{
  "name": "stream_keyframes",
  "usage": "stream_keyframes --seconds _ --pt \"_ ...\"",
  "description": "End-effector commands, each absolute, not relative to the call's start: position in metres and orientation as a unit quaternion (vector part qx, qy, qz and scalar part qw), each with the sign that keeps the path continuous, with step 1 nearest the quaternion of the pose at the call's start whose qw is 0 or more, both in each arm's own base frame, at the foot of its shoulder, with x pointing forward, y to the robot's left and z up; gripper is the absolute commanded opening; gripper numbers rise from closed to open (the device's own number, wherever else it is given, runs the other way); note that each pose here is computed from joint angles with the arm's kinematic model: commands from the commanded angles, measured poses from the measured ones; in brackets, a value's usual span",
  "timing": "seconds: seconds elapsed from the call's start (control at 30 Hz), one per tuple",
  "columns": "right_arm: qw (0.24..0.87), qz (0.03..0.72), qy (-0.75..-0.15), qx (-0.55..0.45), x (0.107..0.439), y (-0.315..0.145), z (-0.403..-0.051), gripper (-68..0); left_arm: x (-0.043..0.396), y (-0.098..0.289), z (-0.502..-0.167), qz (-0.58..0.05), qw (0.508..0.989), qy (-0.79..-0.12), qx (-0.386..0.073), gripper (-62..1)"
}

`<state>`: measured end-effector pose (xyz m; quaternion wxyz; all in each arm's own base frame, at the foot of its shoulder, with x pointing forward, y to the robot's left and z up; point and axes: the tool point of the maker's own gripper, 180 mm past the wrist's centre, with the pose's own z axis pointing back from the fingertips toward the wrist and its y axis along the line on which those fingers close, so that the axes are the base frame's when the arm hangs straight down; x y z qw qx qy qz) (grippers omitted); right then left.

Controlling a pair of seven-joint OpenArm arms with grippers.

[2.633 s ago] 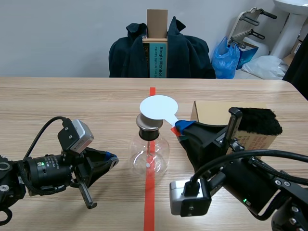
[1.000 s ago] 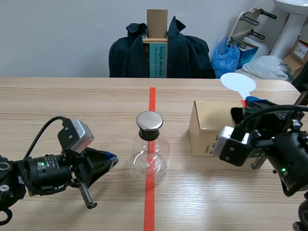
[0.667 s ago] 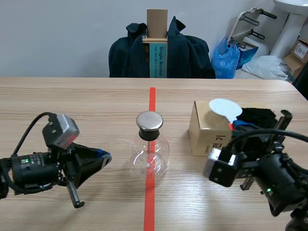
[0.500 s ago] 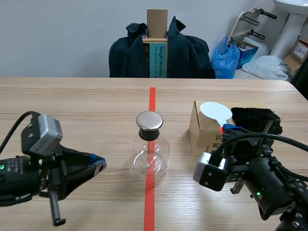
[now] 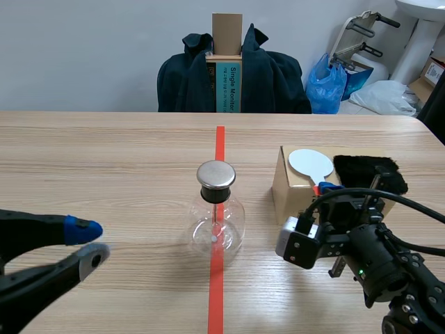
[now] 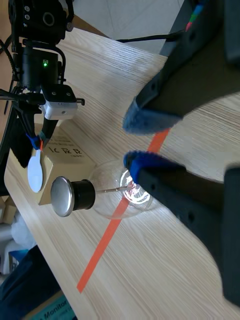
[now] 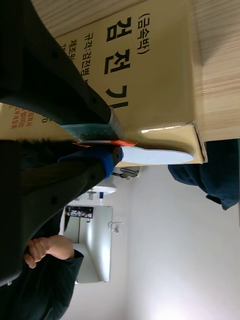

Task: Do the electroscope experiment.
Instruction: 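Put the plate down on the right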

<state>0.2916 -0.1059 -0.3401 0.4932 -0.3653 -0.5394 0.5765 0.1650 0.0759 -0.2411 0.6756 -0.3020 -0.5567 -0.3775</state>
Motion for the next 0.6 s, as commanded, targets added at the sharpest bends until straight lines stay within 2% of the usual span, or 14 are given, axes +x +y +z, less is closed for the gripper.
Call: stream_keyframes --seconds 0.0,0.07,0.1,0.33,0.4,0.47,0.57 --pt "0.489 0.573 -0.54 -0.374 0.291 -0.111 -0.335 -66.8 0.164 0.076 -0.238 -0.365 0.675 -0.564 -0.307 -24.4" --pt "0.491 0.574 -0.539 -0.372 0.289 -0.111 -0.337 -66.8 0.162 0.079 -0.235 -0.362 0.675 -0.566 -0.305 -3.5" --pt "0.493 0.574 -0.538 -0.371 0.288 -0.111 -0.338 -66.8 0.162 0.08 -0.233 -0.359 0.675 -0.569 -0.304 1.4" --pt "0.5 0.577 -0.54 -0.354 0.278 -0.106 -0.344 -66.8 0.163 0.081 -0.233 -0.361 0.676 -0.568 -0.301 1.4" --pt "0.505 0.572 -0.543 -0.35 0.277 -0.105 -0.345 -64.3 0.163 0.081 -0.233 -0.361 0.676 -0.568 -0.301 1.4" --pt "0.507 0.569 -0.545 -0.35 0.277 -0.105 -0.344 -55.6 0.163 0.081 -0.233 -0.361 0.675 -0.569 -0.301 1.4" --pt "0.509 0.567 -0.544 -0.351 0.278 -0.107 -0.344 -32.1 0.163 0.082 -0.233 -0.361 0.676 -0.569 -0.299 1.4"
